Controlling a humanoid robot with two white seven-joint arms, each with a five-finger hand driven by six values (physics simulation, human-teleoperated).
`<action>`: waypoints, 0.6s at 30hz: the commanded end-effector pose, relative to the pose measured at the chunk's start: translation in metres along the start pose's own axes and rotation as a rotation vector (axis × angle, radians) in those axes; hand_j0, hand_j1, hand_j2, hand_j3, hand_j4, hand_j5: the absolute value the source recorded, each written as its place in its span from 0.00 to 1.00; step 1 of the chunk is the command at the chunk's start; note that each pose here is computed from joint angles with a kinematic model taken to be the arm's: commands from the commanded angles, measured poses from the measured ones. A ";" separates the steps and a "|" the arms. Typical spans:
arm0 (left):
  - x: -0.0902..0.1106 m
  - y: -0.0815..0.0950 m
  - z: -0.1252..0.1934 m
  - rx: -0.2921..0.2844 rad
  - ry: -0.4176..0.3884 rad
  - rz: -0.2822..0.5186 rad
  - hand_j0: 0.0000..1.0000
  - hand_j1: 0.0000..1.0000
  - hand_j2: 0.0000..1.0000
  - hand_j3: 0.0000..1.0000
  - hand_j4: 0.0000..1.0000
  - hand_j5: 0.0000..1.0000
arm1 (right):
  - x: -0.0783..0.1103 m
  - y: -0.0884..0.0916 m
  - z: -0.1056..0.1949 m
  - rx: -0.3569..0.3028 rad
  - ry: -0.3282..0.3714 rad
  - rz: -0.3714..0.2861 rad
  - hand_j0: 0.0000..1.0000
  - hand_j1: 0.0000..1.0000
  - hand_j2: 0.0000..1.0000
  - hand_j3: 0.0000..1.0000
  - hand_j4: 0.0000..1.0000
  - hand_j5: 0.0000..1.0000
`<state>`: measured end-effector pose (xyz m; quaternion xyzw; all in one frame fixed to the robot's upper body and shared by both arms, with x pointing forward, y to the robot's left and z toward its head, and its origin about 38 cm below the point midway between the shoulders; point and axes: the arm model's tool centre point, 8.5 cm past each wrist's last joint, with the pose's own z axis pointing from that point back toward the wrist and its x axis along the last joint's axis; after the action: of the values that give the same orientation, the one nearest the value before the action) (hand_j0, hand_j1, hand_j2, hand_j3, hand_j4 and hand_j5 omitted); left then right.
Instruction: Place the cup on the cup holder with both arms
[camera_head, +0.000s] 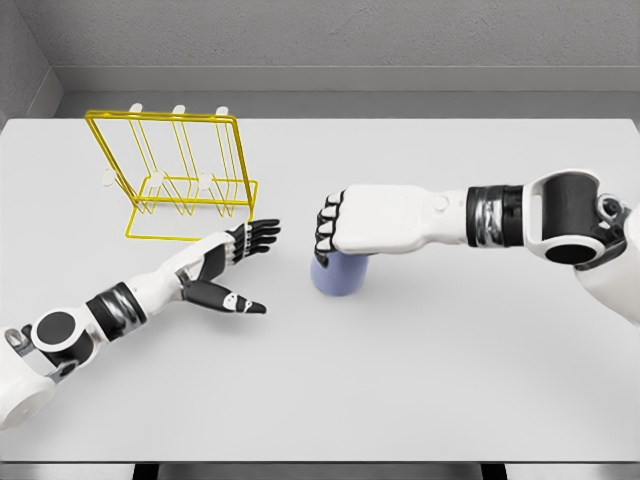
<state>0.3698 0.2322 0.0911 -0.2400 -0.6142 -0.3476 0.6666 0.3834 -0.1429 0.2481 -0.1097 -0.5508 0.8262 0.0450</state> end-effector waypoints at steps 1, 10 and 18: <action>-0.002 0.003 0.001 0.008 0.006 0.001 1.00 1.00 1.00 1.00 1.00 1.00 | 0.004 -0.002 -0.011 -0.008 -0.014 0.008 0.53 0.53 0.53 0.53 0.53 0.53; -0.003 0.007 0.002 0.019 0.012 -0.001 1.00 1.00 1.00 1.00 1.00 1.00 | 0.015 0.003 -0.024 0.001 -0.052 0.003 0.53 0.53 0.53 0.53 0.53 0.53; -0.003 0.007 0.002 0.020 0.012 -0.002 1.00 1.00 1.00 1.00 1.00 1.00 | 0.018 0.009 -0.028 0.026 -0.052 0.016 0.95 0.95 0.95 0.95 0.95 0.95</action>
<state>0.3739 0.2389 0.0885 -0.2303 -0.6136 -0.3447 0.6721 0.3729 -0.1181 0.2265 -0.0907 -0.5405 0.8361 0.0252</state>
